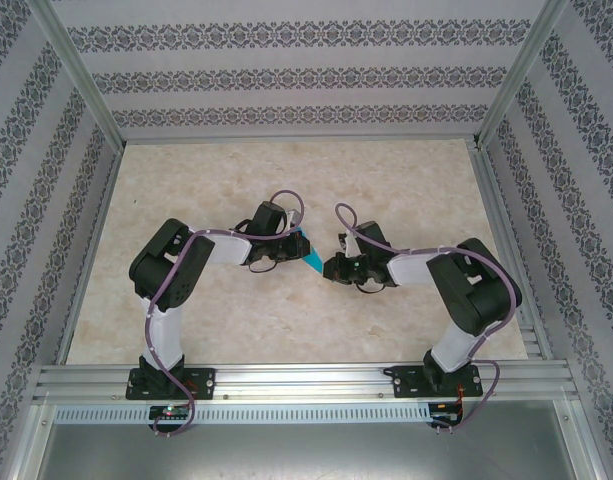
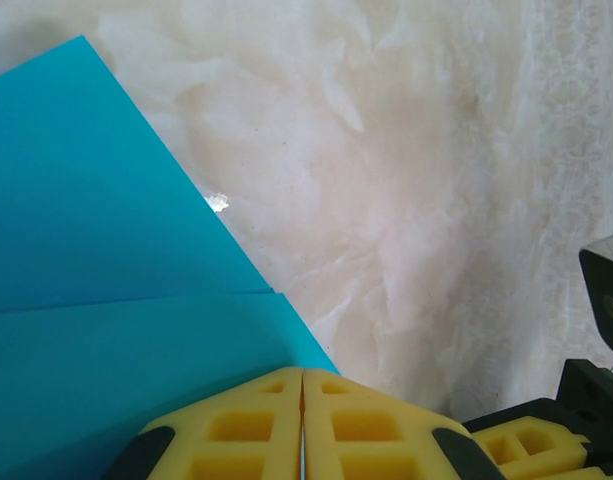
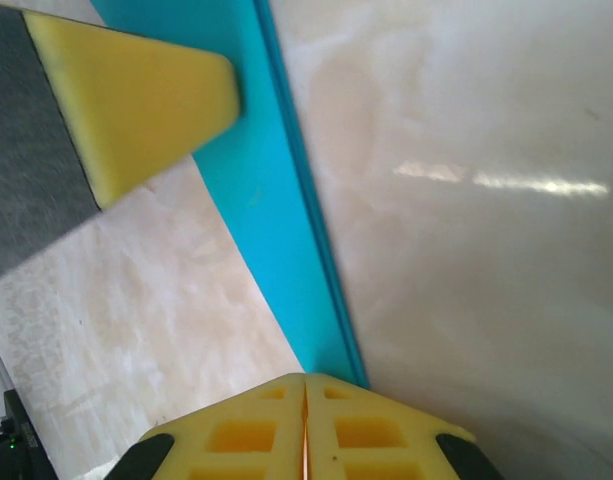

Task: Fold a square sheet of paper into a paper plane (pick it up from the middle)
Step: Fold the wing for the fifth time at the center of the table.

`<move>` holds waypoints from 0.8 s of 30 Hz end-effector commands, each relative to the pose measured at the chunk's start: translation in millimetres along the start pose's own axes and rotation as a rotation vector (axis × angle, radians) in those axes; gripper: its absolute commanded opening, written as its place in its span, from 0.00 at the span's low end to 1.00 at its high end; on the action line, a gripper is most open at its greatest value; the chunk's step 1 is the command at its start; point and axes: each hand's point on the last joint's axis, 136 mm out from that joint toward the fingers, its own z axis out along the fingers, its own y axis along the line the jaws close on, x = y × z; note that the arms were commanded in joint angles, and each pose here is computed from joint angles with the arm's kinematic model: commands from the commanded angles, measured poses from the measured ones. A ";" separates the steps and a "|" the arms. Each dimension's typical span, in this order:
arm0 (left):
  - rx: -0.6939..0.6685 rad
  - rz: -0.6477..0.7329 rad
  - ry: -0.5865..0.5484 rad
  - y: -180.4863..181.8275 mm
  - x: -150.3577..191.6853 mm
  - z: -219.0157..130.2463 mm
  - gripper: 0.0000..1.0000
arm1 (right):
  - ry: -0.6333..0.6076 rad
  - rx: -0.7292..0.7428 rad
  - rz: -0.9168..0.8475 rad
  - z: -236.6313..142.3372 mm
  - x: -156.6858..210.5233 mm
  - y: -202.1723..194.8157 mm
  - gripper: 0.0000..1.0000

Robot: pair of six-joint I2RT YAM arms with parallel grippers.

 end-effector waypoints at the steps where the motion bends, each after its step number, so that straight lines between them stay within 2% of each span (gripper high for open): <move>1: -0.150 -0.053 0.067 41.9 23.0 3.0 0.09 | 0.122 0.108 0.089 -9.4 43.4 -32.4 0.09; 5: -0.135 -0.044 0.065 35.5 18.4 3.1 0.10 | 0.127 0.121 0.066 -17.5 45.8 -30.6 0.10; 9: -0.081 -0.020 0.056 10.0 3.1 -2.6 0.13 | 0.075 0.098 0.039 -28.8 31.5 -14.5 0.12; 15: 0.050 -0.013 -0.010 -52.4 -26.3 -36.8 0.31 | -0.105 0.103 -0.062 -56.3 -12.1 14.6 0.35; 17: 0.003 -0.020 -0.043 -53.6 -30.9 -50.7 0.38 | -0.136 0.123 -0.090 -59.9 -23.4 18.2 0.40; 19: -0.104 -0.042 -0.089 -40.4 -33.4 -67.2 0.42 | -0.147 0.134 -0.106 -58.3 -33.1 20.6 0.44; 22: -0.272 -0.096 -0.166 -12.0 -33.5 -95.0 0.49 | -0.143 0.138 -0.132 -48.7 -47.2 25.7 0.47; 24: -0.339 -0.136 -0.206 4.3 -31.8 -111.1 0.53 | -0.132 0.129 -0.142 -39.4 -55.9 30.1 0.47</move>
